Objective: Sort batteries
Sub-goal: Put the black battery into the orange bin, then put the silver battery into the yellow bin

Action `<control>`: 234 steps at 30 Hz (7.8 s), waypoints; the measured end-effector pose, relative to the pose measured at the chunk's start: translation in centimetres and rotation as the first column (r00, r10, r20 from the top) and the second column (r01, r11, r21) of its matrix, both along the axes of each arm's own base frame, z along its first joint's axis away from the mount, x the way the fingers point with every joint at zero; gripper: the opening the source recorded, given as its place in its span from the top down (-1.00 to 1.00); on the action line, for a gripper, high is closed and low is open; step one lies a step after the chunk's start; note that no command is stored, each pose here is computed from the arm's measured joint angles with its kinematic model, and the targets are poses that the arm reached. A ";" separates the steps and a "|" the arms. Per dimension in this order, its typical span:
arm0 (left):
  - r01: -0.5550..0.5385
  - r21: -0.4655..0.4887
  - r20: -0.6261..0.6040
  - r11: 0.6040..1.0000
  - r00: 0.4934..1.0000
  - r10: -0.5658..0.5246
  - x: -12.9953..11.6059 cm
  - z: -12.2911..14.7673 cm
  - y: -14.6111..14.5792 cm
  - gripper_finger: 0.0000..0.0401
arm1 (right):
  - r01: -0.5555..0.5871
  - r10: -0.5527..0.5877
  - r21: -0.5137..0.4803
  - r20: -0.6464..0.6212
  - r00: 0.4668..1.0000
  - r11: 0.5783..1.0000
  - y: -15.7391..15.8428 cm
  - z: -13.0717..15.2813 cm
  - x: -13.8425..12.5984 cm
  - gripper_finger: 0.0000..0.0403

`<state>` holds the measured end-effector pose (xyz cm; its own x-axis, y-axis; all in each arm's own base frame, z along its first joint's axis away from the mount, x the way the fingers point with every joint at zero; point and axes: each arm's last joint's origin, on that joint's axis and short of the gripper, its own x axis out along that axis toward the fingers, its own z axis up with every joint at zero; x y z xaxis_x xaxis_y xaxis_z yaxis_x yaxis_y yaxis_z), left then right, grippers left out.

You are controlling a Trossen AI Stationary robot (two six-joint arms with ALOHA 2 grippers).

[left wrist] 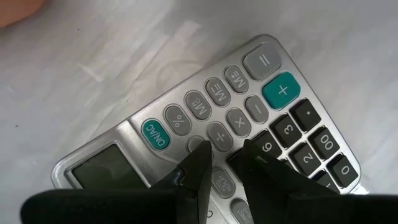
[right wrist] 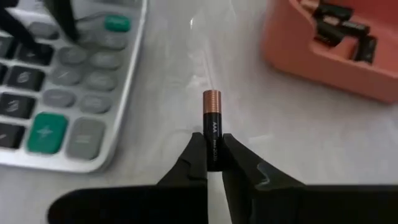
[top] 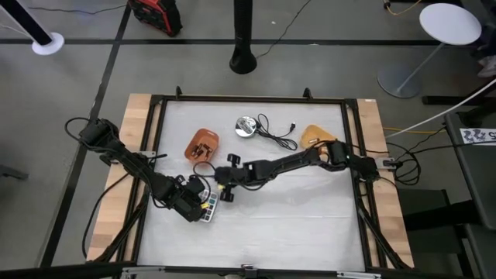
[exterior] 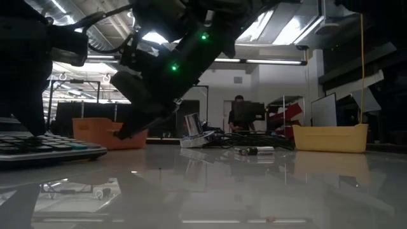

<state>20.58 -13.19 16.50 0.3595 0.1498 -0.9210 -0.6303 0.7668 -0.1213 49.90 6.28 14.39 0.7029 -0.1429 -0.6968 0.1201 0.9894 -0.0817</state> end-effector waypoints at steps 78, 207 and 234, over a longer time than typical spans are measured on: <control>0.028 0.438 0.471 0.898 0.844 -0.256 9.5 5.1 6.1 0.62 | -0.139 0.102 -0.032 -0.523 0.846 0.990 -8.8 19.6 -17.4 0.26; 0.391 0.579 0.308 0.716 0.707 -0.636 17.1 -1.8 13.9 0.35 | 0.222 -0.287 -0.356 -0.141 0.947 0.908 -8.9 5.7 -33.3 0.77; 0.379 0.565 0.325 0.733 0.714 -0.620 17.1 -1.8 13.9 0.35 | 0.042 -0.048 -0.089 -0.060 0.997 0.995 -8.1 5.6 -31.3 0.33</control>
<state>37.71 0.75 14.74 0.8552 0.1450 -0.4976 -0.0880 0.9867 0.1363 18.62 -1.78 19.94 0.6504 -0.2356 -0.7221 0.1563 0.9718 -0.1763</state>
